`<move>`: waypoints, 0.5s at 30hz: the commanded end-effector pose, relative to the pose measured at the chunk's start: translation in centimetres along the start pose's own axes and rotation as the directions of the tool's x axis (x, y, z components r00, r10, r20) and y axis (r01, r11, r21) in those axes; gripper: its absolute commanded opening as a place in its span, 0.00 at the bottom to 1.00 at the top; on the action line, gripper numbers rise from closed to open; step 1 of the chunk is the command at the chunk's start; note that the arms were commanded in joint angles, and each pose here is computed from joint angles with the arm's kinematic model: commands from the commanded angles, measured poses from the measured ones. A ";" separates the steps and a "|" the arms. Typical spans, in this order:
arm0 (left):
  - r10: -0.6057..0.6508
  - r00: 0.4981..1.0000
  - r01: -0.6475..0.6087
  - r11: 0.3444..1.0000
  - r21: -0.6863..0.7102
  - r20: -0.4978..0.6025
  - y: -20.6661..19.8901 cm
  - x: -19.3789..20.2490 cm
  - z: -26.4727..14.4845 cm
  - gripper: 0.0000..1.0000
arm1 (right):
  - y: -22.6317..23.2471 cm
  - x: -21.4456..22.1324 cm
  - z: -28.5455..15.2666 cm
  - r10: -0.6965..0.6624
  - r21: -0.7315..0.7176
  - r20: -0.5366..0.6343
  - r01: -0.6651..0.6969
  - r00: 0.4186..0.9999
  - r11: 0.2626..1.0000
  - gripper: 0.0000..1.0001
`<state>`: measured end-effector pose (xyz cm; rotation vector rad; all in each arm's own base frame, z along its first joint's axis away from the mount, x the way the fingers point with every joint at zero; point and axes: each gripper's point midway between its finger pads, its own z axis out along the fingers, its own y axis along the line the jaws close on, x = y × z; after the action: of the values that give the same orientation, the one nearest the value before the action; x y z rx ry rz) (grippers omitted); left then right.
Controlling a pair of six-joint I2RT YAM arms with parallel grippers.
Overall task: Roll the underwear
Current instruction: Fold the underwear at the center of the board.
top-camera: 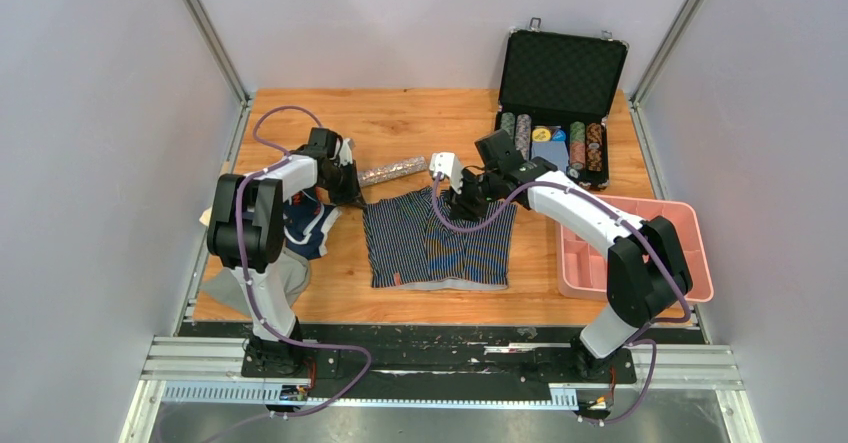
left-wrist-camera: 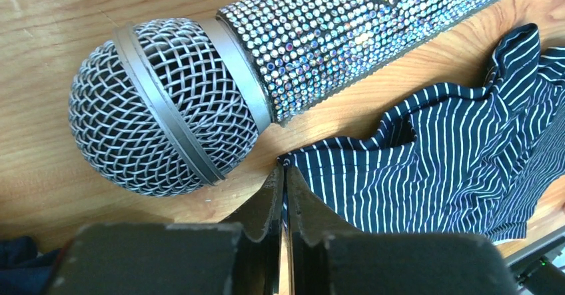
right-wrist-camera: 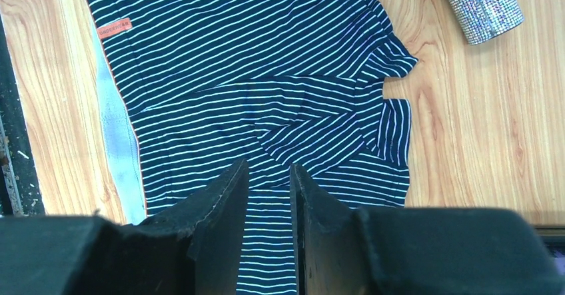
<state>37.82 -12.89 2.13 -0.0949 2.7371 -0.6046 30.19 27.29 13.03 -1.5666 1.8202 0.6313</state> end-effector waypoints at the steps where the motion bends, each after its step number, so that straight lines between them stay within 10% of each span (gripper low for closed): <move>1: 0.044 0.999 -0.044 0.999 -0.023 0.006 0.6 -0.1 0.5 0.06 | 0.1 -2.4 -0.2 -0.087 -0.004 0.067 0.088 0.994 0.996 0.30; 15: 0.158 0.985 -0.157 0.987 -0.021 0.075 -0.2 -0.9 -2.6 0.00 | 11.4 -7.5 10.5 -0.395 -0.286 0.344 0.496 0.852 0.820 0.32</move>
<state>37.58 -12.15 2.31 0.0106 2.7165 -0.5441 23.85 38.24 10.45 -1.8892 1.3925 0.8388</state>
